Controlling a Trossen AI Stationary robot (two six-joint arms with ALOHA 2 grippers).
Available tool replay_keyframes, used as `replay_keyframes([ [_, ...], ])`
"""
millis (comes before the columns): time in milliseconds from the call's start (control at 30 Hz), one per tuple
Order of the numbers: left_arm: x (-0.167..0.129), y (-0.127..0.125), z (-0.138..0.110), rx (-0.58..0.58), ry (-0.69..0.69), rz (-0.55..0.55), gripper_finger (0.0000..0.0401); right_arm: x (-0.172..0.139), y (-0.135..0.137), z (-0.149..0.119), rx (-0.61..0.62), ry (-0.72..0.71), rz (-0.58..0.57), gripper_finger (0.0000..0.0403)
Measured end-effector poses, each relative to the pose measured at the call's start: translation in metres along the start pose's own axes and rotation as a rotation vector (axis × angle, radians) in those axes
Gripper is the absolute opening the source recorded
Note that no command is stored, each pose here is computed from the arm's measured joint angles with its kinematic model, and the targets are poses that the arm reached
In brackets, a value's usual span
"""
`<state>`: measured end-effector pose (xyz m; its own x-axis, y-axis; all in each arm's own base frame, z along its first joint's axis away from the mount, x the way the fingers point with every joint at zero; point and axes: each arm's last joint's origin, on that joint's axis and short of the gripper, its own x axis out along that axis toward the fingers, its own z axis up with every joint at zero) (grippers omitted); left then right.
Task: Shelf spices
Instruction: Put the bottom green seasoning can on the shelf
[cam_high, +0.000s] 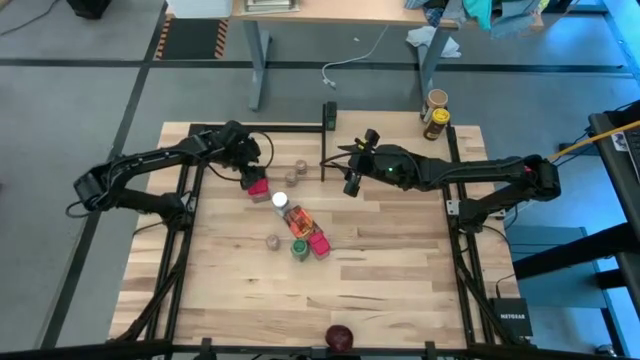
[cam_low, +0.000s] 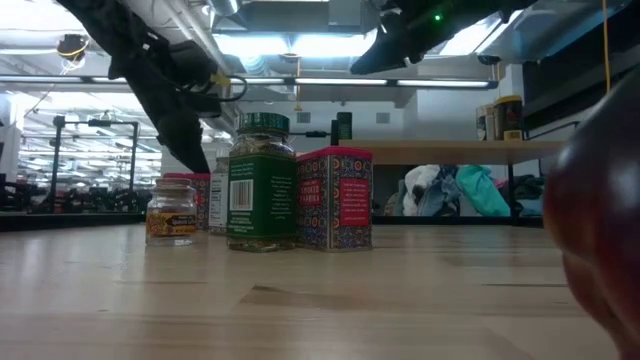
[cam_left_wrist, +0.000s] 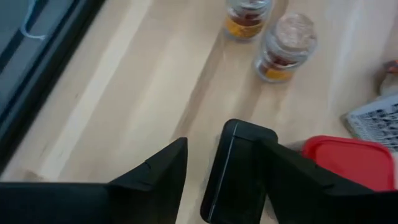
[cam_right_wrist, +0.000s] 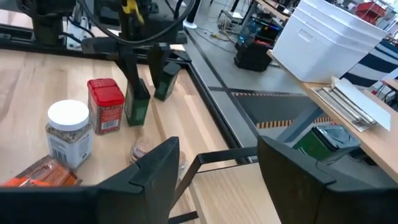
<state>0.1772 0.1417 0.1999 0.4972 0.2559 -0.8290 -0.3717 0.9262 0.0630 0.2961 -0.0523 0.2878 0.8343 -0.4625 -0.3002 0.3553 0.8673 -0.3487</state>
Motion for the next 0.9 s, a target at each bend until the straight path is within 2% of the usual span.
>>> replay_keyframes([
  [267,-0.011,-0.002,0.000,-0.040,-0.045,-0.002,0.0172,0.000,0.000,0.000,-0.005,0.004,0.000,0.0220],
  [633,-0.012,-0.003,-0.003,-0.102,-0.013,0.001,0.0205,0.000,0.000,-0.001,-0.003,0.005,0.001,0.0221],
  [900,-0.004,-0.011,-0.011,-0.008,0.059,-0.035,0.0203,0.000,0.000,0.000,0.000,0.002,0.000,0.0221],
])
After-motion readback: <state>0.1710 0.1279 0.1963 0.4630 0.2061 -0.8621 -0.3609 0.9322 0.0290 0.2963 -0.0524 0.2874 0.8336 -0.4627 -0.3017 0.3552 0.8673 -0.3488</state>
